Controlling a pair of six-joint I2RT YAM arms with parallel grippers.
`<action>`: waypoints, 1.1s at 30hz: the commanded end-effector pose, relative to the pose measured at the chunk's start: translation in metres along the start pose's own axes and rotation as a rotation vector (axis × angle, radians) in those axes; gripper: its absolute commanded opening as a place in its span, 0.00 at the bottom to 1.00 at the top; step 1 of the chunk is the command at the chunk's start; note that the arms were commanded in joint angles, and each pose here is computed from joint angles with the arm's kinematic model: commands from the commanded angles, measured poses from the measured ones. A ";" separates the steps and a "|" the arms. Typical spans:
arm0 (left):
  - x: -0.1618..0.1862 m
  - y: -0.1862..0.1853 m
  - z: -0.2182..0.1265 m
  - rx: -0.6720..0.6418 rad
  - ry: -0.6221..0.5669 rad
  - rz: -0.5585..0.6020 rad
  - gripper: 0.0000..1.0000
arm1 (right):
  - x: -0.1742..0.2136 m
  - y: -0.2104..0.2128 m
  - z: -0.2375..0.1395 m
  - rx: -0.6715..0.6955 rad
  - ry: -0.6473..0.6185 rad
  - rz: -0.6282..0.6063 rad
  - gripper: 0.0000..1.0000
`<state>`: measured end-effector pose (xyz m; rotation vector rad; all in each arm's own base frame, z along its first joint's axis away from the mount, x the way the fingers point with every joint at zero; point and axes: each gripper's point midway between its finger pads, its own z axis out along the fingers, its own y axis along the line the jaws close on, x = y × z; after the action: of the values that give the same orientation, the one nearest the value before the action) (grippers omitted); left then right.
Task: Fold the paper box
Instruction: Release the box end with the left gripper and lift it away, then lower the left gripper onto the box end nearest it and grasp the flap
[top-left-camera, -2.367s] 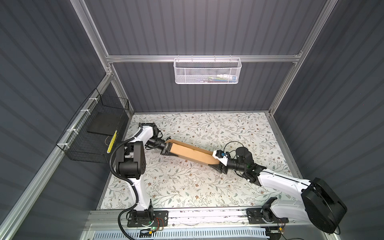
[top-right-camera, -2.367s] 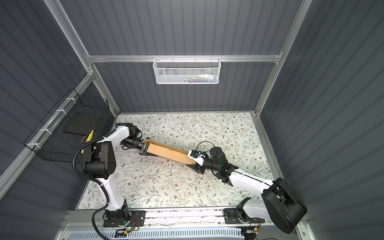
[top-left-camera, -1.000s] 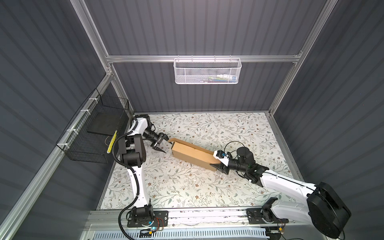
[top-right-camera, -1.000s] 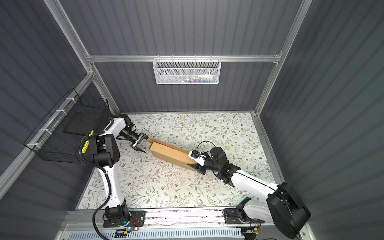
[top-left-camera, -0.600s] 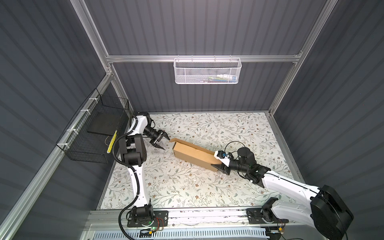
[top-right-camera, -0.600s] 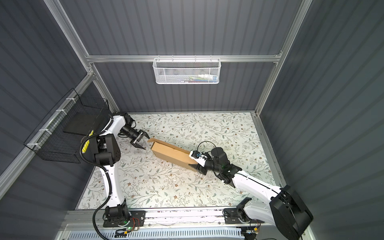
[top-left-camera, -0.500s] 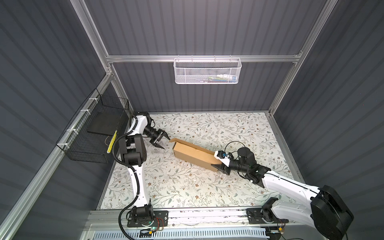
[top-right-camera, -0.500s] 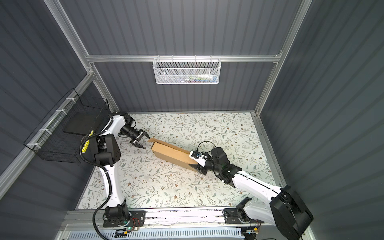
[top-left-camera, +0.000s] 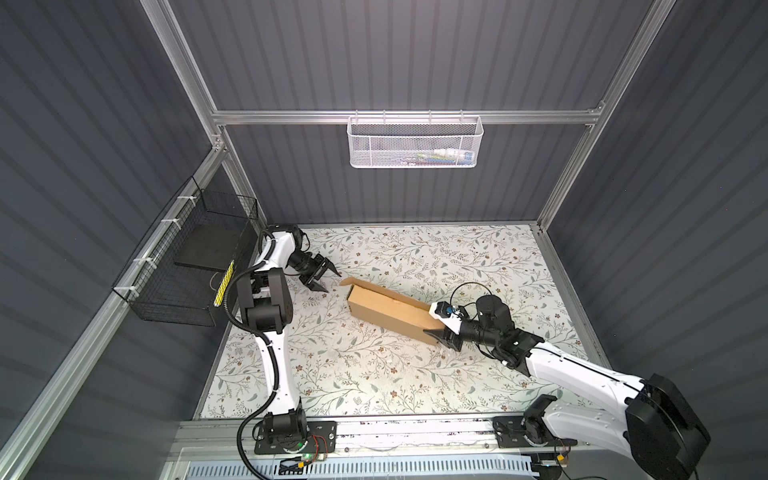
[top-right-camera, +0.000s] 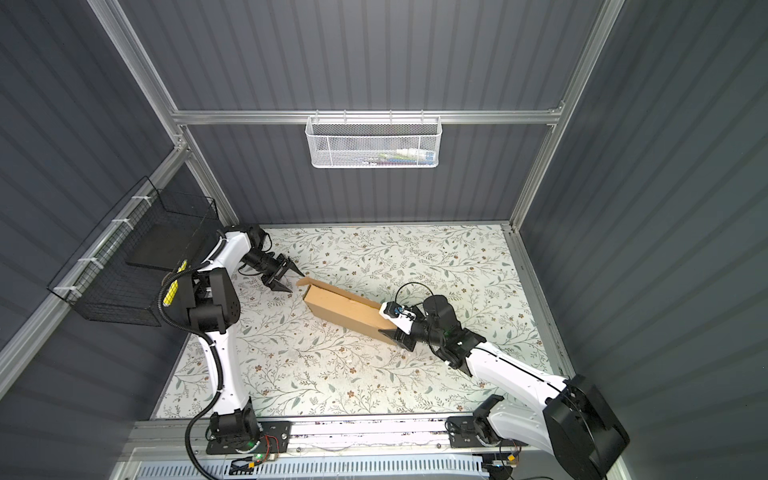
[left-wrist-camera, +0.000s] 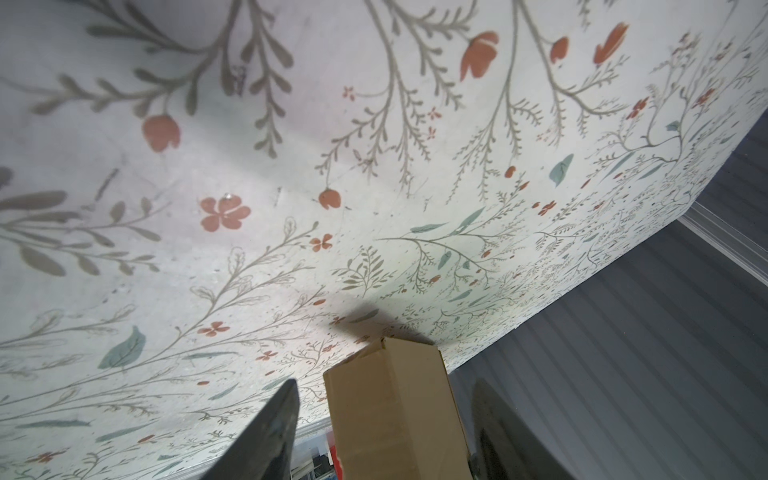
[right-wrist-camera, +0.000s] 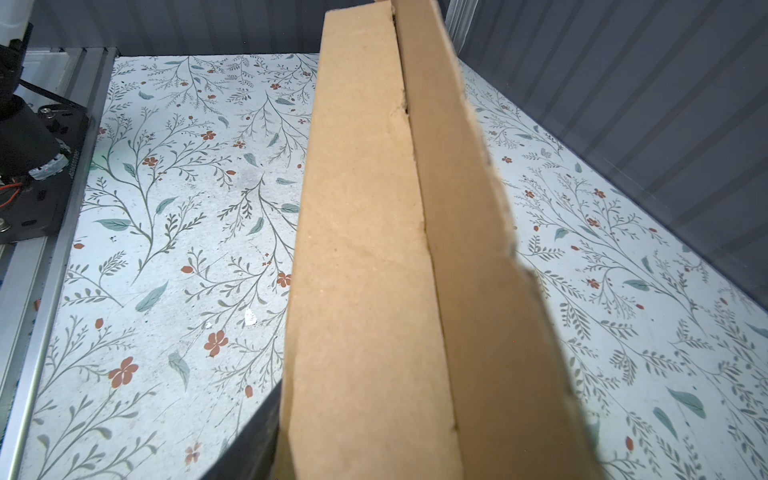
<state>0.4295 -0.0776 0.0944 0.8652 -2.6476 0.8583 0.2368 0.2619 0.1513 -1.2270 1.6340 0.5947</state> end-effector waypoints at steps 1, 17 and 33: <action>0.000 -0.020 -0.013 0.009 -0.061 0.105 0.66 | 0.010 0.004 -0.002 -0.014 0.046 0.041 0.53; -0.010 -0.072 -0.020 0.016 -0.202 0.328 0.66 | 0.011 0.000 0.002 -0.016 0.097 0.060 0.53; 0.047 -0.121 -0.107 0.213 -0.487 0.695 0.63 | 0.010 -0.007 0.018 -0.052 0.158 0.095 0.53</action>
<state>0.4691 -0.1098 0.2213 0.3204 -3.3113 1.0808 0.2532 0.2709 0.1484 -1.2503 1.7501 0.5964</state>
